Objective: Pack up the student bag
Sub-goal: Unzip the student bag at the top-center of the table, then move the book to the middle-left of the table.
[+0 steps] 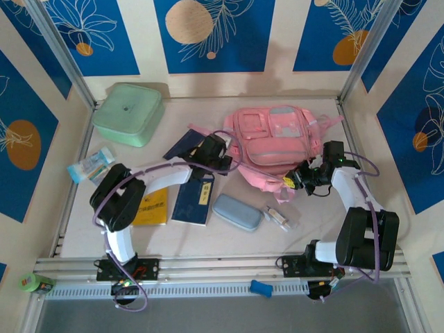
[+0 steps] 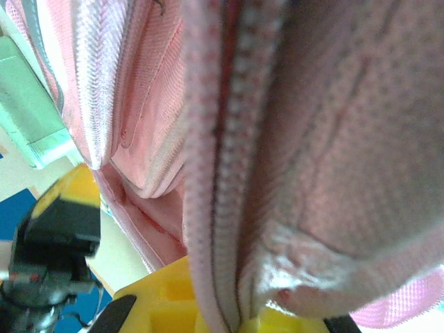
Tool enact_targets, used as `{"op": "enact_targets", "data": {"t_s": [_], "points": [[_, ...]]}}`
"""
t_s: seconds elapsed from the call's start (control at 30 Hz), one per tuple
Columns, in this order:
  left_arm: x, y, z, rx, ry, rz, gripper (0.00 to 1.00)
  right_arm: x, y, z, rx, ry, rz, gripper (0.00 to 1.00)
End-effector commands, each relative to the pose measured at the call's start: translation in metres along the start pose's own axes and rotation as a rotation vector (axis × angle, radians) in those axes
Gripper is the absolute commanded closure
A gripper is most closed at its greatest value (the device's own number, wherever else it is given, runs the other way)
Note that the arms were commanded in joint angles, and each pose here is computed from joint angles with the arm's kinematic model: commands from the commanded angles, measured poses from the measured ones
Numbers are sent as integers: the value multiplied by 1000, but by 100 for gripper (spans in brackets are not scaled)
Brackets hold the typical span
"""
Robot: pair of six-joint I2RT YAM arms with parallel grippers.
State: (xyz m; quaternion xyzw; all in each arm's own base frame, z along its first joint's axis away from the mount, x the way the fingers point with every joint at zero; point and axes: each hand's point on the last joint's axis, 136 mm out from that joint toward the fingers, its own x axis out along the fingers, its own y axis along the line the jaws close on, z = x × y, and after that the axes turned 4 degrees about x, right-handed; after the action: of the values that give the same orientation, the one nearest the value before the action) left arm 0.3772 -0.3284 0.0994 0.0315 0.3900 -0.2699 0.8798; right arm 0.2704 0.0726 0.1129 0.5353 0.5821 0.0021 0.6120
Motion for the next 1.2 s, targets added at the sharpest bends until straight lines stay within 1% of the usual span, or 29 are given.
{"op": "enact_targets", "data": {"t_s": [0.0,0.13,0.27,0.4,0.43,0.5,0.53,0.57,0.6,0.63,0.67,0.77,0.87,0.97,1.07,1.17], "points": [[10,59,20,-74,-19,162,100,-6,11,-7,-56,7,51,100],[20,66,41,-80,-46,139,100,-1,13,-13,-55,5,40,100],[30,64,45,-68,-36,106,100,17,26,-28,-66,23,62,100],[32,65,52,-97,-41,81,100,19,36,-27,-82,-12,76,100],[31,60,55,-96,-46,55,100,17,34,-25,-90,-27,68,100],[27,54,58,-100,-45,22,100,14,30,-24,-102,-46,51,87],[22,52,59,-104,-33,12,90,12,29,-24,-110,-46,49,80],[16,48,58,-106,-24,-4,75,11,29,-26,-120,-41,47,72],[10,45,58,-107,-19,-19,66,11,29,-27,-126,-38,44,67],[2,40,57,-107,-17,-47,59,9,27,-30,-130,-31,35,61],[-8,35,55,-108,-14,-70,55,4,26,-33,-138,-32,23,56],[-39,30,44,-130,-2,-99,52,-11,25,-42,-195,-78,-8,44],[-76,28,26,-136,17,-102,47,-24,24,-54,-256,-103,-30,37],[-111,33,5,-135,41,-82,43,-23,25,-71,-316,-58,-45,34],[-142,46,-18,-144,60,-21,38,-14,25,-91,-362,1,-67,34],[-166,68,-46,-207,76,62,34,5,27,-115,-418,39,-88,34]]}}
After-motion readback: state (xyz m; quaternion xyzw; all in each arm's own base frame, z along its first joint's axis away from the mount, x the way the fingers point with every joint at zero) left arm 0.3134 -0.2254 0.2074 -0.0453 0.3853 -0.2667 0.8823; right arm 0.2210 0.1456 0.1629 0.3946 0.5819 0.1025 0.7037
